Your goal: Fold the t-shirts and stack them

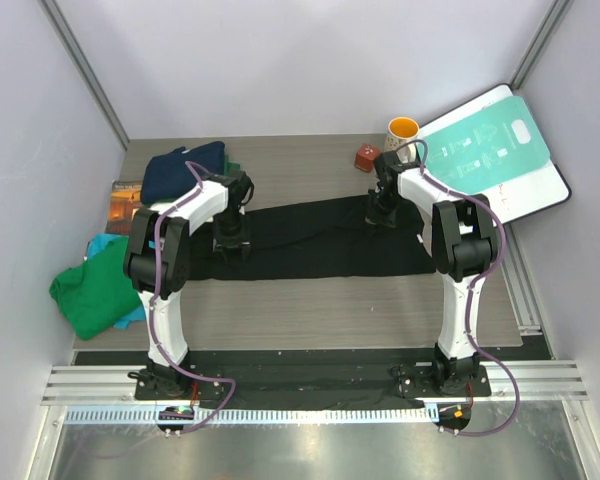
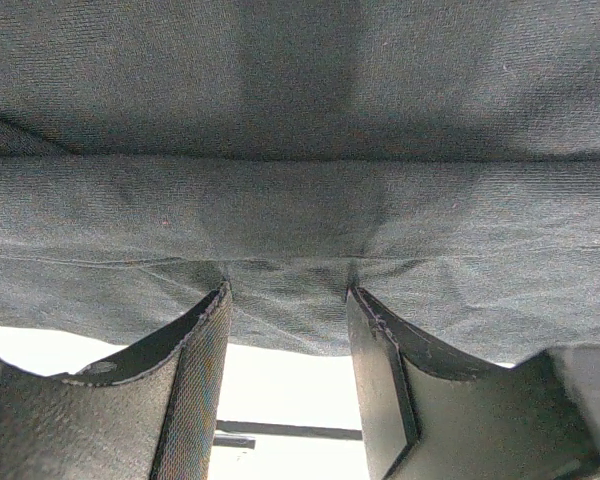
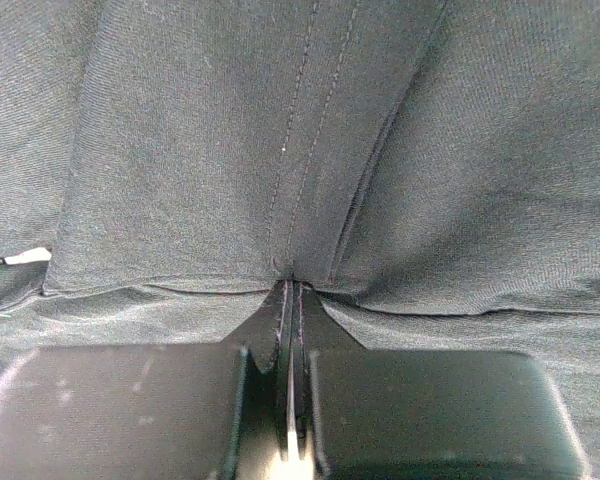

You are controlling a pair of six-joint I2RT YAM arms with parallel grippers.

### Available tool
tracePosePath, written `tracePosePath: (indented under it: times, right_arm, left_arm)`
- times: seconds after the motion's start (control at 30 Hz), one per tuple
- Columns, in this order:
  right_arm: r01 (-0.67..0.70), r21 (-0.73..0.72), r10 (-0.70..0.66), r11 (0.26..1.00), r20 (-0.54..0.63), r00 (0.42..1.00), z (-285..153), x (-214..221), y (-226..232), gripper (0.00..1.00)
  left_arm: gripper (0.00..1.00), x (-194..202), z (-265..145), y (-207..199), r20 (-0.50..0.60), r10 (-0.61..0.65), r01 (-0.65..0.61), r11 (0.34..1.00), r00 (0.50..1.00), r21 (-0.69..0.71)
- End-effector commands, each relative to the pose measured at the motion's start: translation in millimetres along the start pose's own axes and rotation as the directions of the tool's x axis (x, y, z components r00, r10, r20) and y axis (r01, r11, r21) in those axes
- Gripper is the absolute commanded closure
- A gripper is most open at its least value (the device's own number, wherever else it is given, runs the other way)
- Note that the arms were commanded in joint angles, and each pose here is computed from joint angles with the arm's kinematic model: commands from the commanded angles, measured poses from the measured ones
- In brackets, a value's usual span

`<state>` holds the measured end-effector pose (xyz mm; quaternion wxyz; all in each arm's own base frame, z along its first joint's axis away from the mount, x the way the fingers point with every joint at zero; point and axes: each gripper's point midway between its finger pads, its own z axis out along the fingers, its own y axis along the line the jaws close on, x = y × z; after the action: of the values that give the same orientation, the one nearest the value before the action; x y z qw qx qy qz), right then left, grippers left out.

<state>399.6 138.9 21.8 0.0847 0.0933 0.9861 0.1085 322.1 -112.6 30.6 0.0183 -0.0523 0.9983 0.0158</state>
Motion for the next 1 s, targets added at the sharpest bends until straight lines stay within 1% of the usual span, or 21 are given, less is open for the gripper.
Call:
tracePosePath:
  times: [0.0, 0.2, 0.27, 0.4, 0.43, 0.53, 0.63, 0.77, 0.97]
  right_arm:
    - [0.029, -0.019, -0.027, 0.999, 0.066, 0.997, -12, -17, 11, 0.99]
    - [0.05, -0.047, -0.041, 0.998, 0.18, 0.983, -46, -46, 26, 0.99]
    - [0.058, -0.059, -0.044, 0.997, 0.204, 0.978, -54, -55, 33, 0.99]
    - [0.054, -0.046, -0.043, 0.997, 0.21, 0.977, -57, -60, 32, 0.99]
    - [0.055, -0.043, -0.045, 0.998, 0.205, 0.978, -54, -60, 32, 0.88]
    - [0.055, -0.036, -0.047, 0.998, 0.185, 0.982, -53, -56, 30, 0.72]
    - [0.057, -0.028, -0.051, 0.998, 0.18, 0.982, -55, -53, 28, 0.69]
    - [0.064, -0.01, -0.061, 0.998, 0.182, 0.981, -60, -50, 23, 0.68]
    - [0.067, 0.004, -0.067, 0.998, 0.154, 0.986, -48, -46, 19, 0.67]
  left_arm:
    - [0.5, -4, -7, 0, 0.025, 0.018, -0.018, 1.0, 1.0, 0.007]
    - [0.55, 1, 0, 0, 0.0, 0.019, -0.019, 1.0, 1.0, 0.009]
    - [0.56, 1, 0, 0, 0.001, 0.02, -0.02, 1.0, 1.0, 0.013]
    - [0.57, 2, 0, 0, 0.0, 0.022, -0.022, 1.0, 1.0, 0.013]
    - [0.57, 2, 0, 0, 0.0, 0.022, -0.022, 1.0, 1.0, 0.013]
    - [0.57, 3, 0, 0, -0.005, 0.028, -0.028, 1.0, 1.0, 0.012]
    - [0.58, 4, 1, 1, -0.006, 0.034, -0.034, 0.999, 0.999, 0.01]
    - [0.58, 3, 2, 0, -0.006, 0.034, -0.034, 0.999, 0.999, 0.014]
    - [0.58, 1, 2, -2, -0.005, 0.036, -0.035, 0.999, 0.999, 0.021]
